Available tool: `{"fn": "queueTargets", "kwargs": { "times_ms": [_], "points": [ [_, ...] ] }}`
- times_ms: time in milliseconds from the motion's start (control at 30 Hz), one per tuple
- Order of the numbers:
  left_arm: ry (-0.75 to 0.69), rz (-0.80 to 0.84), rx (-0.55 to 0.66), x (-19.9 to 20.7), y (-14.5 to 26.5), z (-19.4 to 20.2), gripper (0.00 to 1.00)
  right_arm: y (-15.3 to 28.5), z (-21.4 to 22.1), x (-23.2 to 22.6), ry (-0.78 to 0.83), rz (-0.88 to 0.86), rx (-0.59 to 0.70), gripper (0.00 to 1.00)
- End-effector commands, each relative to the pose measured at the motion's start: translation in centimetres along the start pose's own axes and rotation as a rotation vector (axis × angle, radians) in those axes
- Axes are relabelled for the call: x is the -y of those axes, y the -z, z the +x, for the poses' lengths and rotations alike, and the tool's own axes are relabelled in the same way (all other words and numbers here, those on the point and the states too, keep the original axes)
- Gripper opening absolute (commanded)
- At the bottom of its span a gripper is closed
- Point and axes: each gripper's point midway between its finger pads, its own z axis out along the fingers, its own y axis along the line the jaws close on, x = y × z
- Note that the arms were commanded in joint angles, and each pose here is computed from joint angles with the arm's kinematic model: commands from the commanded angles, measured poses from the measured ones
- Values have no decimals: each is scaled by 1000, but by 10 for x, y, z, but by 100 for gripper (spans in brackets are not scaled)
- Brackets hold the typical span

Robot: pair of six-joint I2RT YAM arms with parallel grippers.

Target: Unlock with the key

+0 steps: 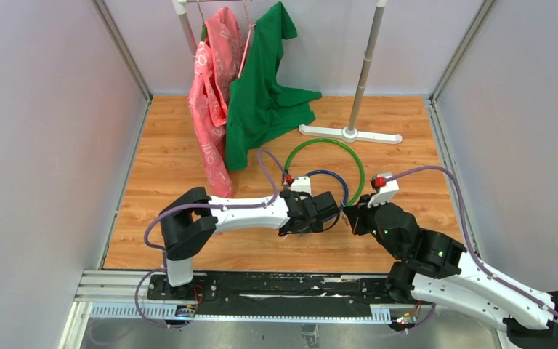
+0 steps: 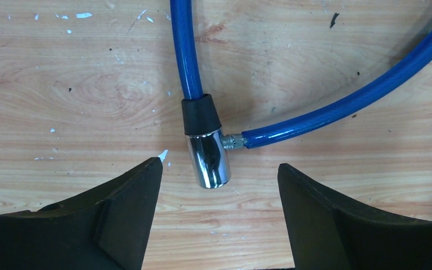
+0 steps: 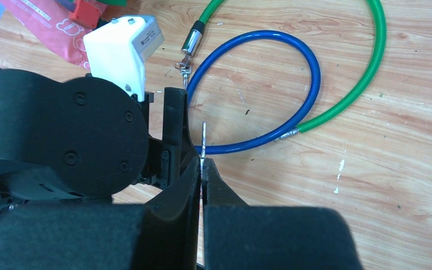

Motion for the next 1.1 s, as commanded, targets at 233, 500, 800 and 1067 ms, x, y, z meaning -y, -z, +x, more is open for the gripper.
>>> {"fn": "queueTargets", "kwargs": {
  "times_ms": [233, 500, 800, 1067],
  "points": [
    [31, -112, 42, -6, -15, -8, 76, 4, 7, 15, -3, 45, 7, 0],
    [46, -147, 58, -20, -25, -28, 69, 6, 9, 15, -11, 36, 4, 0],
    [39, -167, 40, -24, -38, -31, 65, 7, 12, 16, -13, 34, 2, 0],
    [37, -187, 41, -30, -49, -40, 56, 7, 14, 16, -10, 32, -5, 0]
  ]
}}
